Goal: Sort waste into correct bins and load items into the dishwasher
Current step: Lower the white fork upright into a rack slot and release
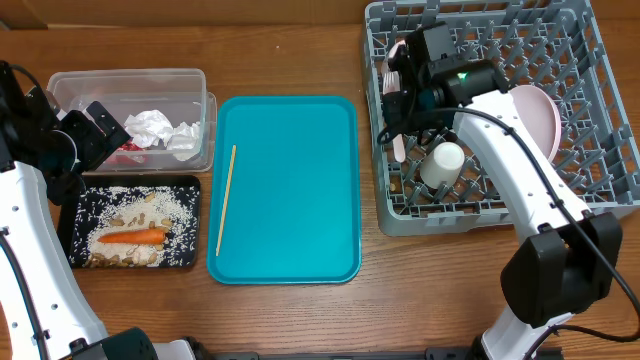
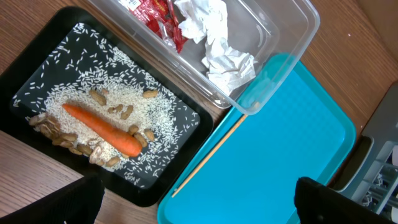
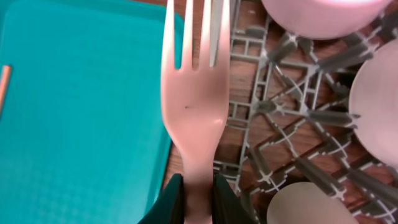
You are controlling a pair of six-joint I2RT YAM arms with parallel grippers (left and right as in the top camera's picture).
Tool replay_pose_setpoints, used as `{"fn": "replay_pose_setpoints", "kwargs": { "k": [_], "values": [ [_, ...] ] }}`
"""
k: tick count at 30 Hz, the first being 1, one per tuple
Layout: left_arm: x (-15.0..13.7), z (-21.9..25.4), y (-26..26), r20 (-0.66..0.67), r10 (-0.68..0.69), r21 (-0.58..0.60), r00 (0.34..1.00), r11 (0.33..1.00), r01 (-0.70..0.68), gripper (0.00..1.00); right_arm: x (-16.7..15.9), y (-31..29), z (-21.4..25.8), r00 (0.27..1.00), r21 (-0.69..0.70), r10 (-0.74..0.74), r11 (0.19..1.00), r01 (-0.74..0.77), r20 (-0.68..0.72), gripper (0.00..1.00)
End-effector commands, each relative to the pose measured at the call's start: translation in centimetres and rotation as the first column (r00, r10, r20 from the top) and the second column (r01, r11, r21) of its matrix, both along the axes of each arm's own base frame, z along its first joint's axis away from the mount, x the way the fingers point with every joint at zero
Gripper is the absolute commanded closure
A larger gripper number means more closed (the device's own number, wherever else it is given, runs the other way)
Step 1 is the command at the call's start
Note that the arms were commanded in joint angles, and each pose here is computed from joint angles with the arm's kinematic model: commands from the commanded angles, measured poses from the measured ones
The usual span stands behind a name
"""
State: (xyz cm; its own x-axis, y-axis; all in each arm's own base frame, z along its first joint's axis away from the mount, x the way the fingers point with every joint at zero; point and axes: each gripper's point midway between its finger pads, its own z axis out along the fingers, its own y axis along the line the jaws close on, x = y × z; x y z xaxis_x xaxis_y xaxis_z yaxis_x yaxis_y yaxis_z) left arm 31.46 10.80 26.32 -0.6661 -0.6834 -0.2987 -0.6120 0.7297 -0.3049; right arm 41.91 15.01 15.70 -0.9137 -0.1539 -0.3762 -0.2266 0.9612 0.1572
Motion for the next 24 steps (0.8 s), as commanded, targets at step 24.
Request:
{"fn": "replay_pose_setpoints", "kwargs": {
  "k": [24],
  "values": [
    [0.0,1.2,-0.2,0.038,-0.013,0.01,0.999,1.0,0.013,0.0,0.6,-1.9,-3.0,0.997,-0.084,-0.064,0.994,0.067,0.033,0.96]
  ]
}}
